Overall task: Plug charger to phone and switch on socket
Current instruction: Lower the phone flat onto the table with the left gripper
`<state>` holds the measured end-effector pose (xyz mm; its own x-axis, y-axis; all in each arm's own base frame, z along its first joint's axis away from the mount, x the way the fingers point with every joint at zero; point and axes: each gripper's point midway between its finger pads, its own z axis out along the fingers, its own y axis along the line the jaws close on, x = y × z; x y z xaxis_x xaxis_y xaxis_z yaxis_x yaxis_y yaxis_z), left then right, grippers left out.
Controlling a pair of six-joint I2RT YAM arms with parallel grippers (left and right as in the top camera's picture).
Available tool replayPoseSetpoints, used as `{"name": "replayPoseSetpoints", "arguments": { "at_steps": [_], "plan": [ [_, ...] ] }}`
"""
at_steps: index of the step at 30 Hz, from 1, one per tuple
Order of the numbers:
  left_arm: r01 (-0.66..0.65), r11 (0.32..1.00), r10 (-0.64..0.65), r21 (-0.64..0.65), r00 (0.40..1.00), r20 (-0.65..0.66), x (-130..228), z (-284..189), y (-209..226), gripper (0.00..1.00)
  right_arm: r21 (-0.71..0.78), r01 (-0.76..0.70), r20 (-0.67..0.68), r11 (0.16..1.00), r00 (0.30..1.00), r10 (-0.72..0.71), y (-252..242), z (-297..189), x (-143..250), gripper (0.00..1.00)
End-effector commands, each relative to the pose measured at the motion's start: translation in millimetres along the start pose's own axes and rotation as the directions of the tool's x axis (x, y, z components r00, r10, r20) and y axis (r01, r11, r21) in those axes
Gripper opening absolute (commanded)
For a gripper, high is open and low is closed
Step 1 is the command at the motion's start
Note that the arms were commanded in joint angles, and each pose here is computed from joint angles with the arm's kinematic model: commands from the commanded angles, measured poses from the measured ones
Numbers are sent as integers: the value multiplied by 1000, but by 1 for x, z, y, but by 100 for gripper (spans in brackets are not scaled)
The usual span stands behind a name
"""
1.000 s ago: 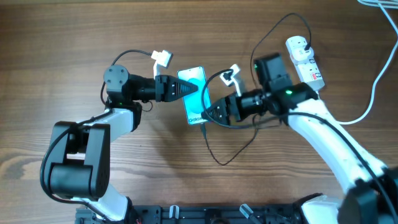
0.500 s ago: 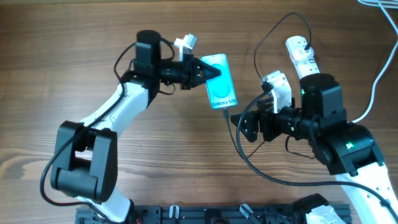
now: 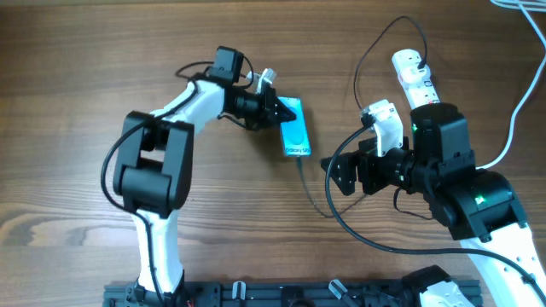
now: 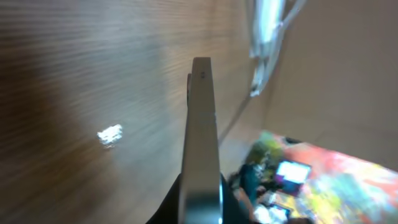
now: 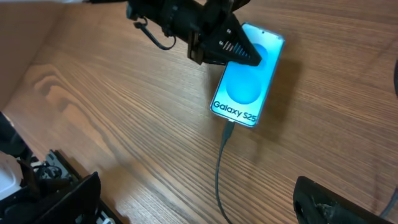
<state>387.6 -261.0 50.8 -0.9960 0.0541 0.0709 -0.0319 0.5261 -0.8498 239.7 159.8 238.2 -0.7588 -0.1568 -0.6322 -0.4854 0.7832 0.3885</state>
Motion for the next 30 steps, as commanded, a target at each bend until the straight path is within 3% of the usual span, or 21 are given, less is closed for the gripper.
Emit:
{"name": "replayPoseSetpoints", "arguments": {
  "at_steps": [1,8,18,25,30],
  "plan": [
    [-215,963,214,-164,977,-29,-2,1,17,4,59,-5,-1,998,1000,5,-11,1,-3,100],
    [-286,935,283,-208,958,-48,-2,7,23,4,65,-36,-63,997,997,40,-20,19,3,100],
    [-150,963,130,-224,986,-100,5,40,79,4,96,-130,-184,987,972,146,-35,47,21,99],
    [-98,968,75,-232,991,-108,12,50,101,5,100,-140,-199,985,967,157,-37,50,24,100],
    [-83,967,60,-240,993,-102,11,49,102,21,101,-143,-200,985,966,161,-37,51,24,100]
  ]
}}
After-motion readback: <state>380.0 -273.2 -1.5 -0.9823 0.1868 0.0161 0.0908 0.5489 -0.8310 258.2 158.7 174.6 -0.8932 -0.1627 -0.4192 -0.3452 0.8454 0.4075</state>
